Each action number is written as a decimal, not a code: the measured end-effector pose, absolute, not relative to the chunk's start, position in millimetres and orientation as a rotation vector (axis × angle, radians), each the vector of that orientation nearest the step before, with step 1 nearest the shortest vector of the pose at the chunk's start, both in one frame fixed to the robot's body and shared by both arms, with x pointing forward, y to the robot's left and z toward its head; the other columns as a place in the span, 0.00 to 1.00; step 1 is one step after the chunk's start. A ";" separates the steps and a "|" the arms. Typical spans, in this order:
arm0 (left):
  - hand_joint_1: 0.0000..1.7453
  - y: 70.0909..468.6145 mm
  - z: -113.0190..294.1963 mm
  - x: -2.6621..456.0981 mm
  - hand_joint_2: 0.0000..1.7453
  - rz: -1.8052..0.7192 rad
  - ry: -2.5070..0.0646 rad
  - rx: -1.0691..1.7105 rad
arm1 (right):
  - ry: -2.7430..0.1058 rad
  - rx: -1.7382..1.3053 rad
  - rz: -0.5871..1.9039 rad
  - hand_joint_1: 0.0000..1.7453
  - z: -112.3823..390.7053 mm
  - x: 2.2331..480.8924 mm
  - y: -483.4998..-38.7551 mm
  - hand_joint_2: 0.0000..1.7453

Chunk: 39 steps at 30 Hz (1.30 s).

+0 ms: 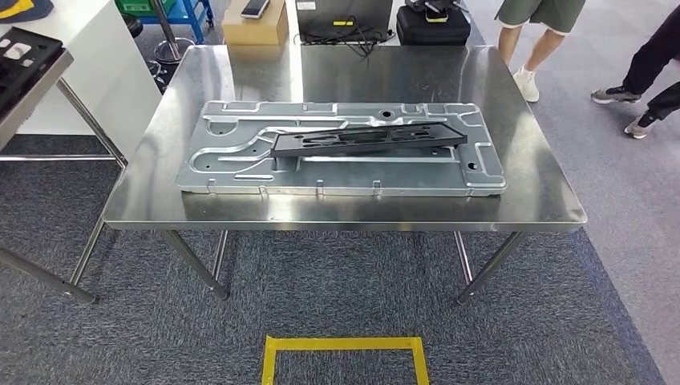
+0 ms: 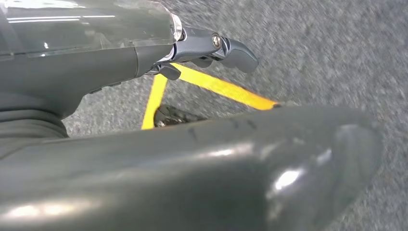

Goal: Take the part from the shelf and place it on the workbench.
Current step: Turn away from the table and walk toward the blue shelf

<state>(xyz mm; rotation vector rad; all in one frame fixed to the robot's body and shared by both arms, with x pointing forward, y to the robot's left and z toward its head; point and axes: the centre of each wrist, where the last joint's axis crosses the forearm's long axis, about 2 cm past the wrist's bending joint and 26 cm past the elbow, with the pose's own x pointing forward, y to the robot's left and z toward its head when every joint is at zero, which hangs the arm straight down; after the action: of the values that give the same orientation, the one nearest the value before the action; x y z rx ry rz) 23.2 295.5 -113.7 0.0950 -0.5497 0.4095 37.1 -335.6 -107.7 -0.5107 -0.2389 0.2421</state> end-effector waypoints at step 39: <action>0.00 288.6 -113.0 31.3 0.00 0.395 -0.501 0.090 | -0.094 -0.182 0.336 0.00 -109.7 53.8 -275.5 0.00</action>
<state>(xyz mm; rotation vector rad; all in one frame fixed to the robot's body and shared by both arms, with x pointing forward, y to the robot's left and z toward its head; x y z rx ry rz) 31.3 288.6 -113.0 0.0899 -0.5010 0.3954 53.8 -275.5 -109.7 -0.1819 -0.0940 0.3358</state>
